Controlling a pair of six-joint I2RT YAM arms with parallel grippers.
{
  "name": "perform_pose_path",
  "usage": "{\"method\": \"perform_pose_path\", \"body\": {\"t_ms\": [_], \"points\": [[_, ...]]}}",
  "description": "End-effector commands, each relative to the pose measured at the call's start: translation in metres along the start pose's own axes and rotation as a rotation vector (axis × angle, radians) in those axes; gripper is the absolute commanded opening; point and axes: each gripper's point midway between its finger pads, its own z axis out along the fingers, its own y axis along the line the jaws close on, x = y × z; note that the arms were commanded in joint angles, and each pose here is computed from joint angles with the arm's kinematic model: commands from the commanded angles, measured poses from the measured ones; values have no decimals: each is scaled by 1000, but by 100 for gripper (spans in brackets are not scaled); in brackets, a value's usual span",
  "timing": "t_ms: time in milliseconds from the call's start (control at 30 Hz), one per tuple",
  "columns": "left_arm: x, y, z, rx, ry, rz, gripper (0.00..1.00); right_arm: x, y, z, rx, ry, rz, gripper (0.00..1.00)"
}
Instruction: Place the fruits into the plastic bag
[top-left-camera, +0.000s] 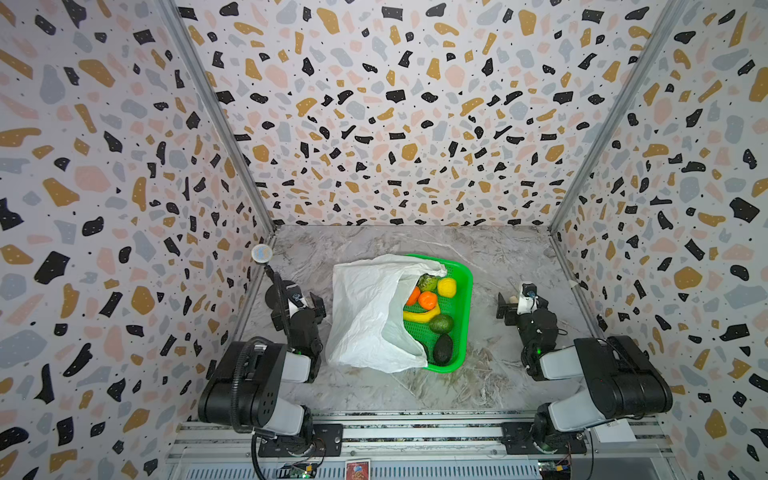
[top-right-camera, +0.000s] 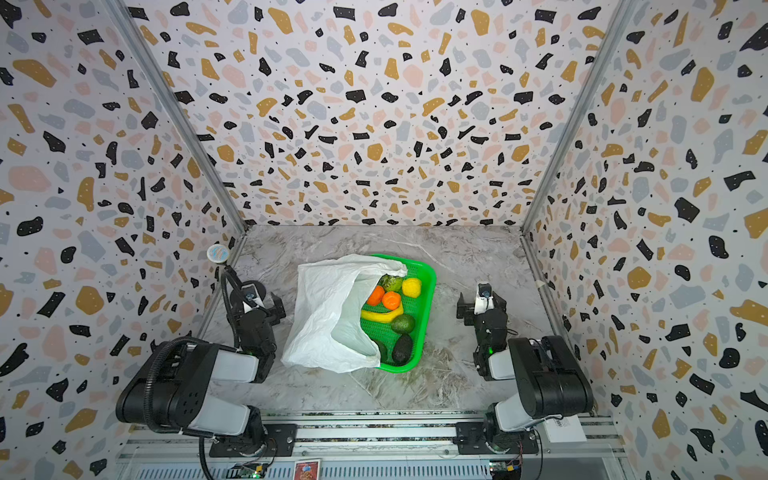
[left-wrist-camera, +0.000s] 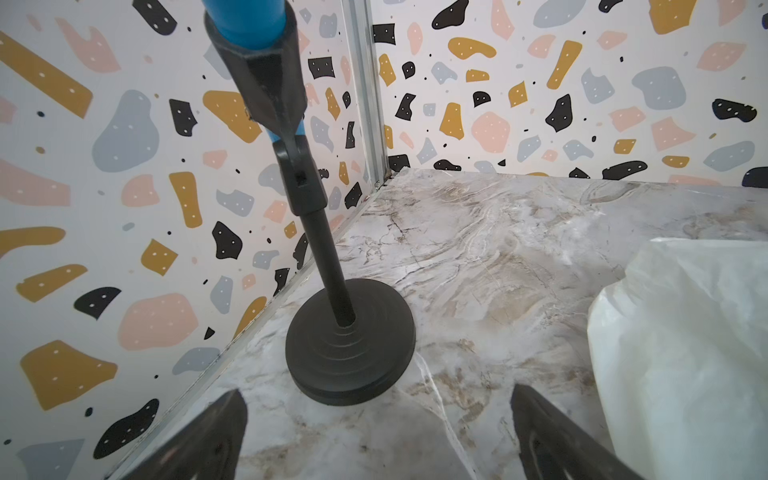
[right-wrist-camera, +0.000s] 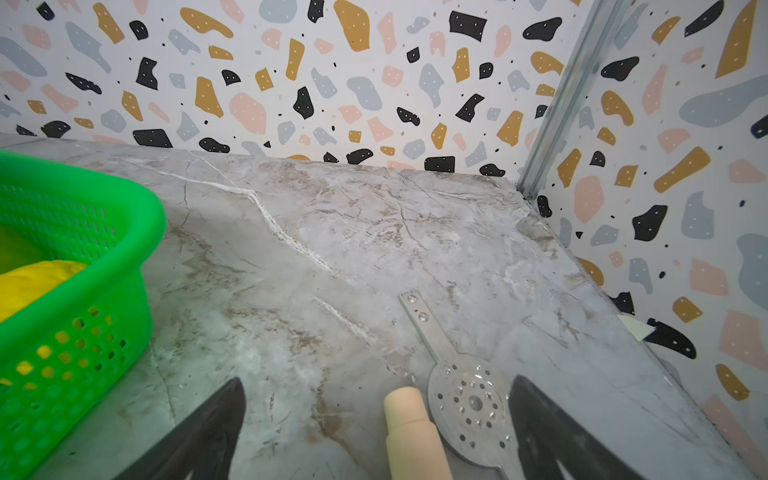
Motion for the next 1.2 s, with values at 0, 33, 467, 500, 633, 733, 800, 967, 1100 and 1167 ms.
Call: {"method": "perform_pose_path", "body": {"t_ms": [0,33,467,500,633,733,800,967,1100,1167], "points": [[-18,2,3,-15,-56,-40,100,-9,0,0,2,-23,4,99],[-18,2,3,-14,-56,-40,100,-9,0,0,3,-23,4,99],[-18,3,3,-16,-58,-41,100,-9,0,0,3,-23,4,99],[-18,3,3,-15,-58,-41,99,-8,0,0,2,-22,4,99],[-19,2,3,-14,-59,-41,99,-8,0,0,2,-22,4,99],[-18,2,3,-13,-58,-42,99,-8,0,0,2,-22,4,99],[-19,2,3,-14,-59,-42,100,-9,0,0,3,-24,4,99],[-18,2,3,-13,-57,-41,99,-8,0,-1,3,-23,2,99],[-18,3,3,-14,-58,-42,100,-10,4,-7,7,-40,-16,99],[-18,3,3,-15,-58,-41,99,-11,4,-6,7,-40,-16,99]]}}
